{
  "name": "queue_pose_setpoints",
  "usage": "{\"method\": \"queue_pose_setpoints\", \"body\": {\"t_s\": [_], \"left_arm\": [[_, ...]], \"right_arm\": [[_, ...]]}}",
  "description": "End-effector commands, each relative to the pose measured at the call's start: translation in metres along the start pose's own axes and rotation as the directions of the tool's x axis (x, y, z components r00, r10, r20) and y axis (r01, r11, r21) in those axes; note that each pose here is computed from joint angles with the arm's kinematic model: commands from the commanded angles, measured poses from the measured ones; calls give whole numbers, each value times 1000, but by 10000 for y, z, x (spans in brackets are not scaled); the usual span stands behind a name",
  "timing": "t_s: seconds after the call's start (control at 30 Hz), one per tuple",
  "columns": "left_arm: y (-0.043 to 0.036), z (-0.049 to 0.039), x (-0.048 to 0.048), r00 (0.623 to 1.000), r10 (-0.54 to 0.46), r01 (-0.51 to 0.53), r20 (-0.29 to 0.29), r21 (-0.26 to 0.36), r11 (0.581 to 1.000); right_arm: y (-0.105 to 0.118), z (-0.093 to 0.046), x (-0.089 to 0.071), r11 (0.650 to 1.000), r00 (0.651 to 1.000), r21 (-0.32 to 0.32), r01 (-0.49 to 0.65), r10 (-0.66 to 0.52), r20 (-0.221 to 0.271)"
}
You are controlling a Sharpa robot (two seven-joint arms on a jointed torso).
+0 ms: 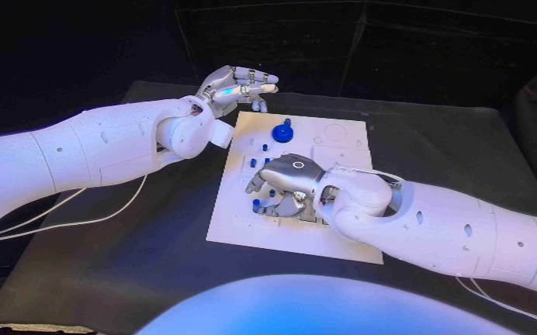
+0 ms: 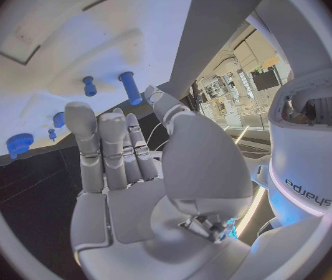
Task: Assemble the parts on the task board
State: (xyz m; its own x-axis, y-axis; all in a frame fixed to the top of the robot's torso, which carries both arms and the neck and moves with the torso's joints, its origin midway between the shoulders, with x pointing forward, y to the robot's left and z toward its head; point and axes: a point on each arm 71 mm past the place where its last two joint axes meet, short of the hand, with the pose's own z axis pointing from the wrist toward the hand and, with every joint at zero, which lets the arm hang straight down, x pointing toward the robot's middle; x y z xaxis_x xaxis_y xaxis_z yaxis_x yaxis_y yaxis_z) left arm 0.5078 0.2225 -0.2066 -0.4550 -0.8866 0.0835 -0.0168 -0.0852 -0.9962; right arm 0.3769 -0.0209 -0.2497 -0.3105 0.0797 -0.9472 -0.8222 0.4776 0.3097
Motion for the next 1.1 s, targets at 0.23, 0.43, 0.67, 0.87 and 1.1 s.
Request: {"method": "queue_pose_setpoints", "body": {"t_s": [0.23, 0.43, 0.67, 0.87, 1.1], "left_arm": [[-16, -8, -26, 1000, -6, 6, -3, 7, 1000], [-20, -33, -57, 1000, -3, 3, 5, 8, 1000], [-15, -47, -75, 1000, -2, 2, 10, 7, 1000], [-12, -53, -78, 1000, -3, 3, 9, 6, 1000], [-13, -64, -84, 1000, -3, 3, 10, 7, 1000]], "right_arm": [[-331, -640, -248, 956, 951, 113, -270, 247, 184], [-659, -1171, -296, 793, 853, 318, -519, 461, 244], [-824, -1505, -273, 706, 841, 459, -539, 482, 246], [-911, -1648, -207, 694, 902, 589, -413, 399, 163], [-921, -1640, -123, 688, 952, 673, -272, 294, 83]]}}
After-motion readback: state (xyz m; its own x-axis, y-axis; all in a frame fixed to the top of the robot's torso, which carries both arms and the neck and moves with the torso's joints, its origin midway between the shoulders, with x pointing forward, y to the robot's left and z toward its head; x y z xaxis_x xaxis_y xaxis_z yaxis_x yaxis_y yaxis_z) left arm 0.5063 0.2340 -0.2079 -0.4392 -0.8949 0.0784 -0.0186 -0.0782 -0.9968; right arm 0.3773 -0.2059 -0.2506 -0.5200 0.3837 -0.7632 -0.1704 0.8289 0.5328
